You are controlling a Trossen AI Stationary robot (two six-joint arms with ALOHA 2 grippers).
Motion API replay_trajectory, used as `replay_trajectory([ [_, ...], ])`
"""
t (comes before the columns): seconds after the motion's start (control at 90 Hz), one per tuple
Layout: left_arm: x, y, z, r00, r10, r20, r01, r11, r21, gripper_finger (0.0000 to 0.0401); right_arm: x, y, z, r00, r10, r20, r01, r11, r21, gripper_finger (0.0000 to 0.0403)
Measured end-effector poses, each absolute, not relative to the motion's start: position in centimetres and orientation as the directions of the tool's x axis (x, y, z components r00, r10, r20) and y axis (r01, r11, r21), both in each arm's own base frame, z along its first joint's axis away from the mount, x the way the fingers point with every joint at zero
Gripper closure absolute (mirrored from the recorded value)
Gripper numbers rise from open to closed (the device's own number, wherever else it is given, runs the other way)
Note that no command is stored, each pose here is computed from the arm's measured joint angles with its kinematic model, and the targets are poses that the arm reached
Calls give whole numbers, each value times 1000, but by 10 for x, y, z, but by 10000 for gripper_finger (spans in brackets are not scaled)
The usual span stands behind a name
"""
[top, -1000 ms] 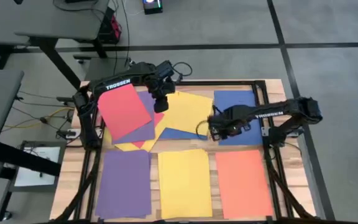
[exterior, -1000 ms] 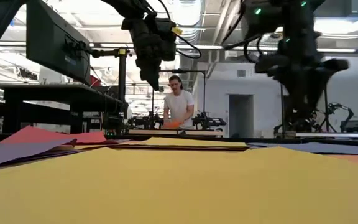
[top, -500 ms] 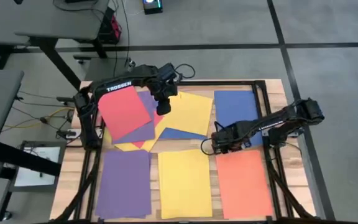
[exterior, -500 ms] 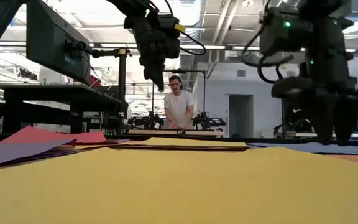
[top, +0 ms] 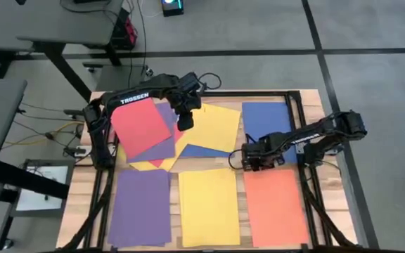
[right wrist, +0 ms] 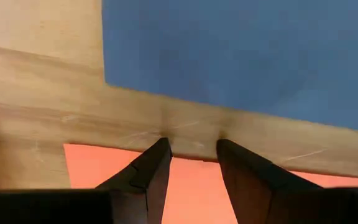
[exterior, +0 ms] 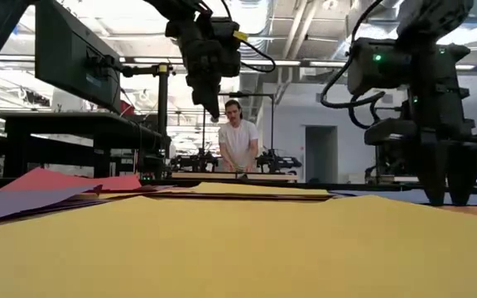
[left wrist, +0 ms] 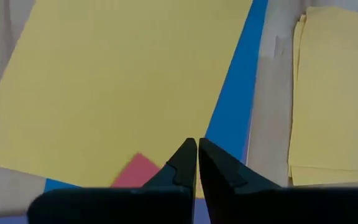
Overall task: Organize paper
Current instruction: Stack the blue paper on top of the blue paper, then stack the yellow paper on top of the yellow paper
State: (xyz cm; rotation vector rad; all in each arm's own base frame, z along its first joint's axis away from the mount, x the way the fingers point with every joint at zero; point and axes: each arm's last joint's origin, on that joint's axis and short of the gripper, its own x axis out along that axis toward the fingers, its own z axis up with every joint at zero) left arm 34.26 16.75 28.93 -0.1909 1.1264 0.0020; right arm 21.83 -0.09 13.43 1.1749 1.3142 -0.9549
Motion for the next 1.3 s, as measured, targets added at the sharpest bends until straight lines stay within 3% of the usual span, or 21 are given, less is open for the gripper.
replay_trajectory([
  [0.444,343,168,289,432,-95,-897,-98,984,-151,401,216,-29,134,78,74,-994,980,179,90,270],
  [0.944,342,167,289,431,-95,-897,-84,986,-145,401,224,-31,146,93,34,-995,953,286,99,270],
  [1.211,330,165,319,506,-45,-861,-101,989,-111,401,242,-24,216,371,10,-928,846,408,343,270],
  [1.3,326,166,325,526,-30,-850,-122,986,-110,401,242,-31,227,424,-15,-906,830,407,381,270],
])
